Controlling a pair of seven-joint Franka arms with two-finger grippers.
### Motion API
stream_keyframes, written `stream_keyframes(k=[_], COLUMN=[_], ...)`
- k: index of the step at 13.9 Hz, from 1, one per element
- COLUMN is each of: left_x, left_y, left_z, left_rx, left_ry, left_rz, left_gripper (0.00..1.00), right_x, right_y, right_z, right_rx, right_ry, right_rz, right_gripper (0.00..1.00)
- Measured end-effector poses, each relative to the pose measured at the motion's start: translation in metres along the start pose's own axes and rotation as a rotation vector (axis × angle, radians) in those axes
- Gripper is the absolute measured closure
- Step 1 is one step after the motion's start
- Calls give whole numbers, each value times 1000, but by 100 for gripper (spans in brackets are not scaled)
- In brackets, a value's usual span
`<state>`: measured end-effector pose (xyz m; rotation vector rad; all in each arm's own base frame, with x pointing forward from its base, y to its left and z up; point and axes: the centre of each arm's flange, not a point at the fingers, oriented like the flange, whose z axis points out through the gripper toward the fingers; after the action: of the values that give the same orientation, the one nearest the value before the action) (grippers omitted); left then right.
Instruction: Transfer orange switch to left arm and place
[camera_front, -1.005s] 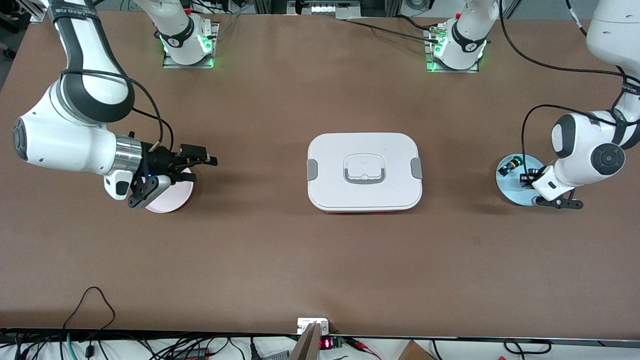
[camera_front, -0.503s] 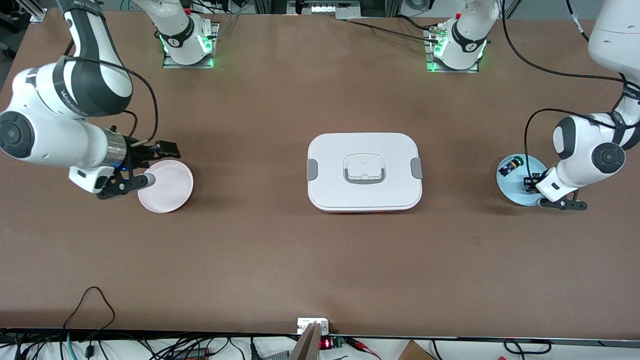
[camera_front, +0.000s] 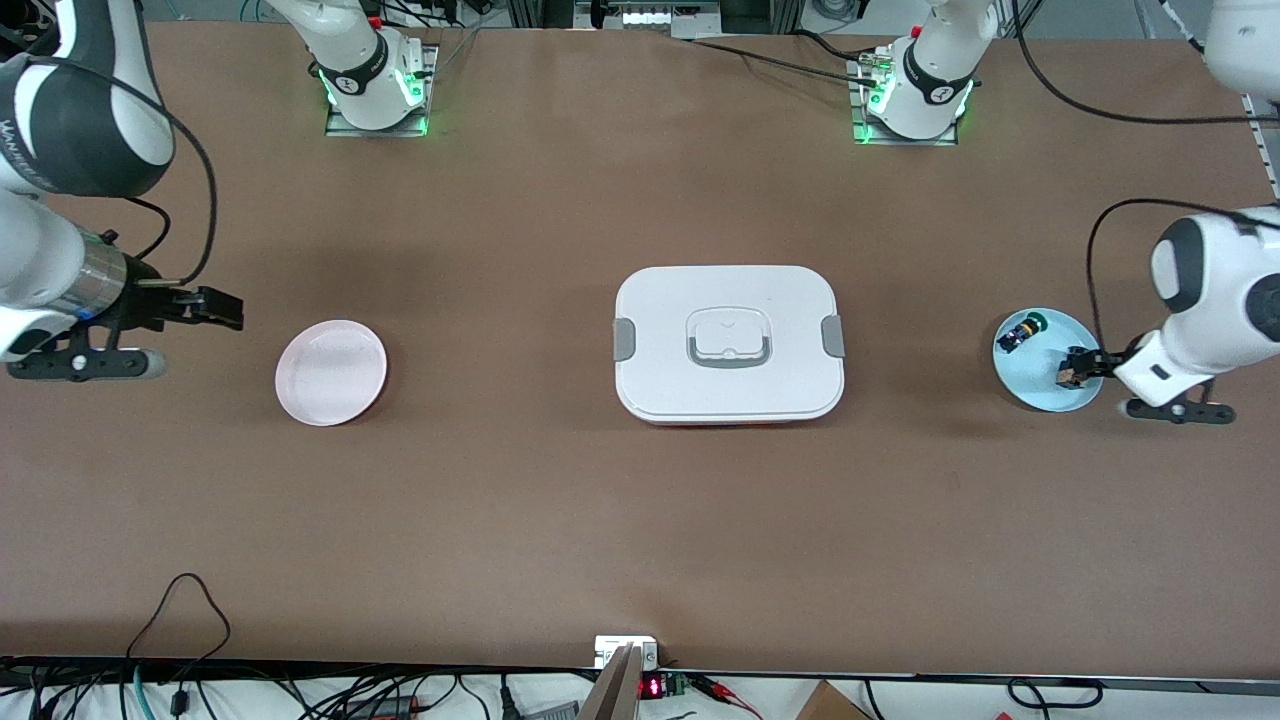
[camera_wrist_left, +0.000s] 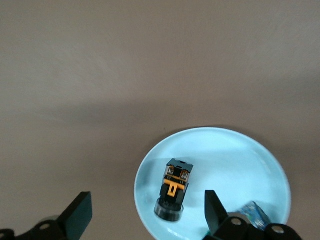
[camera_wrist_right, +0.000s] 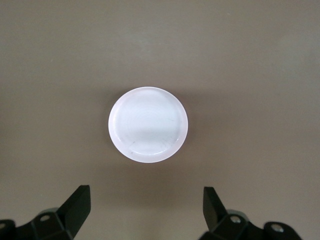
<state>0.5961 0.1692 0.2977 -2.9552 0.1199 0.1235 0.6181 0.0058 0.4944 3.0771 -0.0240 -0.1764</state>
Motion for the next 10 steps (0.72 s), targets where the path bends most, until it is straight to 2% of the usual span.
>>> stream_keyframes(k=[3, 6, 8, 10], left_x=[6, -14, -37, -47], left_y=[31, 60, 67, 75], left_z=[-123, -236, -277, -292], left_rx=[-45, -97, -141, -152], left_ry=[17, 126, 161, 163], left_rz=[-17, -25, -56, -67], left_gripper=[0, 0, 0, 0], right_x=[-2, -11, -13, -13], right_y=[19, 35, 42, 40], right_z=[-8, -17, -19, -20], right_rx=[-3, -8, -17, -33], right_ry=[13, -1, 0, 2], right_rz=[59, 90, 105, 91], right_gripper=[0, 0, 0, 0])
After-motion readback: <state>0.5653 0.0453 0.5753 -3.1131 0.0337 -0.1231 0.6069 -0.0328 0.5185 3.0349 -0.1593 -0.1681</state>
